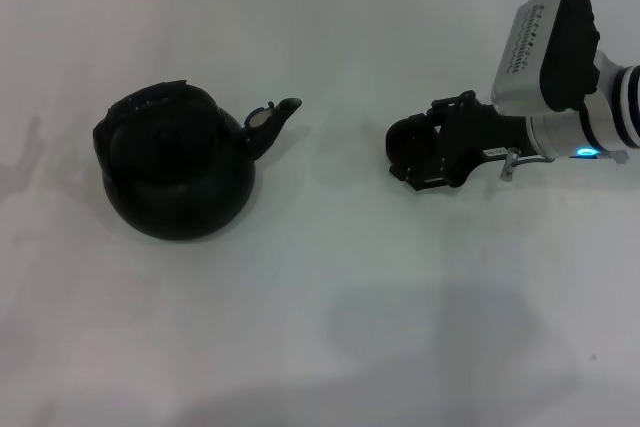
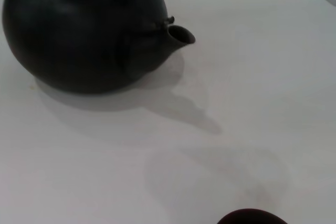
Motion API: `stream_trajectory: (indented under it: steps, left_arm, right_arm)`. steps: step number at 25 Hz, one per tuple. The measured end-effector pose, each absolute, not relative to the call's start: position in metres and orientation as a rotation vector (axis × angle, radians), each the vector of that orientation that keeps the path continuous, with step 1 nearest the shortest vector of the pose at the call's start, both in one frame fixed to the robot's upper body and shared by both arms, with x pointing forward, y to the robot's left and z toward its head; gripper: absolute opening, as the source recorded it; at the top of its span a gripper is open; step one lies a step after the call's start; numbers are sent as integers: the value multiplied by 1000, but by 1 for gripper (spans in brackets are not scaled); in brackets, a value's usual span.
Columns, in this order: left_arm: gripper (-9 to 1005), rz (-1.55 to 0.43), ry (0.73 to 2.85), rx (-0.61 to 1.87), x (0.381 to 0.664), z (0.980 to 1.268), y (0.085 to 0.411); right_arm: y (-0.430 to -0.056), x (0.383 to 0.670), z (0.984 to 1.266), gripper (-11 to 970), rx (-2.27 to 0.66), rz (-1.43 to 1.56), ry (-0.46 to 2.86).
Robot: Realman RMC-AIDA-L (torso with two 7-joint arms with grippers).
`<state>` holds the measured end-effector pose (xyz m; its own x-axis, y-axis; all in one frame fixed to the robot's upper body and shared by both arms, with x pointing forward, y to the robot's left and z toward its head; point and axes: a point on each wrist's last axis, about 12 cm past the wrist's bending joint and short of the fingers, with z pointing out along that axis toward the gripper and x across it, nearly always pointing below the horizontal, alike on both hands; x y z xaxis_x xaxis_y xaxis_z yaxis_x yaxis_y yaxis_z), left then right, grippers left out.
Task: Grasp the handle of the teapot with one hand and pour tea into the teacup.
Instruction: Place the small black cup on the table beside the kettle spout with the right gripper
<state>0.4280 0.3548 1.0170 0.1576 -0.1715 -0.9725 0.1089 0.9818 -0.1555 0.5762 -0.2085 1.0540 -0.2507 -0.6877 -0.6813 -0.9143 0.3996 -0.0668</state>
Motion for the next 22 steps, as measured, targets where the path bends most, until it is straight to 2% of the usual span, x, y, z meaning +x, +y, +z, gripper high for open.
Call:
stream_trajectory:
  steps: [22]
  left_arm:
    - [836, -203, 1402, -59, 426, 1016, 355]
  right_arm:
    - [-209, 577, 1053, 855, -1322, 469, 2051]
